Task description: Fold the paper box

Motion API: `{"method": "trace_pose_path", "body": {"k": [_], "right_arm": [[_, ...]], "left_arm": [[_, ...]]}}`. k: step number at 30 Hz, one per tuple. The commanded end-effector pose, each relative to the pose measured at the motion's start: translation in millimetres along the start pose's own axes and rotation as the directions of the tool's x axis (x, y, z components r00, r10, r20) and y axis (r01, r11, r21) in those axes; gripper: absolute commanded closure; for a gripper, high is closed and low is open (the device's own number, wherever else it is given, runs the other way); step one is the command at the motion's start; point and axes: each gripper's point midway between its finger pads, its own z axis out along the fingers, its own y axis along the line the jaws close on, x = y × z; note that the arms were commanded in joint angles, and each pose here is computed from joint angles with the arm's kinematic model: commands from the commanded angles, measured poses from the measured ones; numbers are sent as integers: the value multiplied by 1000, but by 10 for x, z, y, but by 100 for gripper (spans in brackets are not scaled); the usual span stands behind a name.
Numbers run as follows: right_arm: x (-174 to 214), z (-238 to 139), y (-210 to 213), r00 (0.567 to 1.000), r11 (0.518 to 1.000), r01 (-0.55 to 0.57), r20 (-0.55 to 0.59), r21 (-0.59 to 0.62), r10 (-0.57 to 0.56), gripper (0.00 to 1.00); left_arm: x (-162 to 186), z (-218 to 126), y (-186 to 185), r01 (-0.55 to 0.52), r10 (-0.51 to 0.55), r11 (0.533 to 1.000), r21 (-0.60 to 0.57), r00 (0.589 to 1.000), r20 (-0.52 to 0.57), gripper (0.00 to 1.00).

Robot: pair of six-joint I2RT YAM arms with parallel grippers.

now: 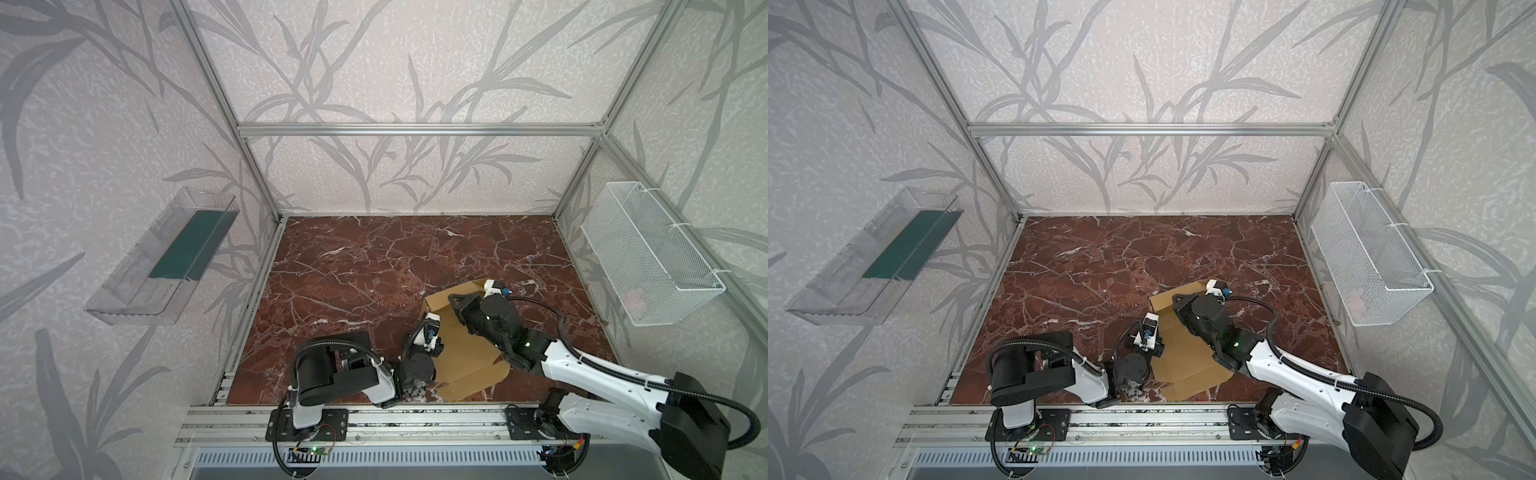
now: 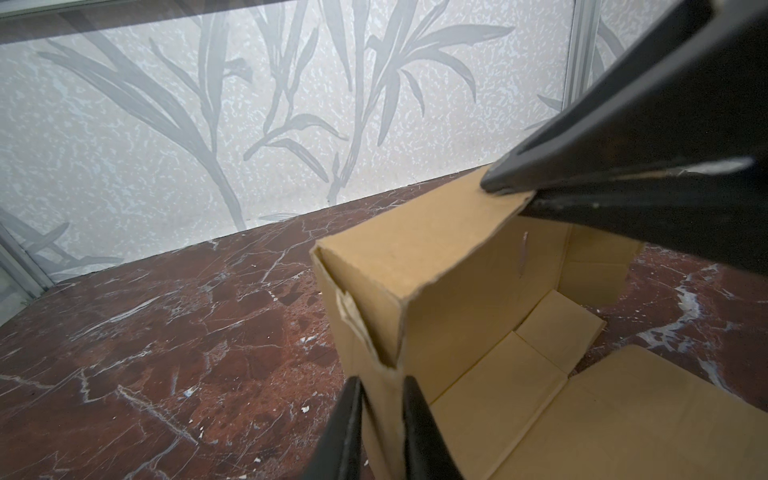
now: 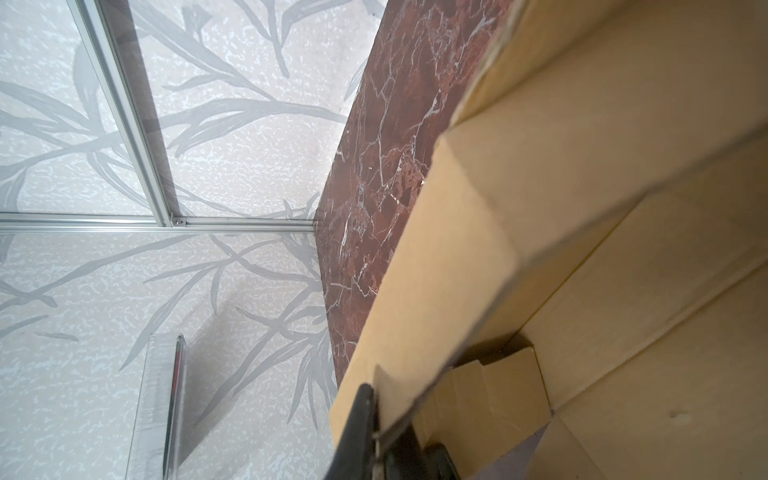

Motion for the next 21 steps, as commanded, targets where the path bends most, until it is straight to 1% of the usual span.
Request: {"method": "trace_pose_path", "body": {"k": [1, 10, 15, 19, 21], "right_arm": [[-9, -57, 25, 1000, 1000, 4, 10, -12, -4, 85], [60, -100, 36, 1000, 1000, 13, -6, -23, -13, 69], [63, -201, 122, 1000, 999, 24, -9, -38, -24, 57], [124, -359, 215, 997, 996, 76, -19, -37, -76, 46], [187, -433, 257, 994, 994, 105, -22, -41, -106, 42]], "left_arm": [[-94, 8, 10, 28, -27, 999, -37, 999, 22, 83], [-114, -2, 67, 16, -15, 997, -73, 1000, 21, 91], [-80, -23, 122, 10, -9, 996, -84, 1000, 14, 95], [-64, -43, 173, -5, 6, 996, -94, 1000, 9, 100], [-61, -59, 197, -15, 15, 995, -96, 1000, 6, 100]]}}
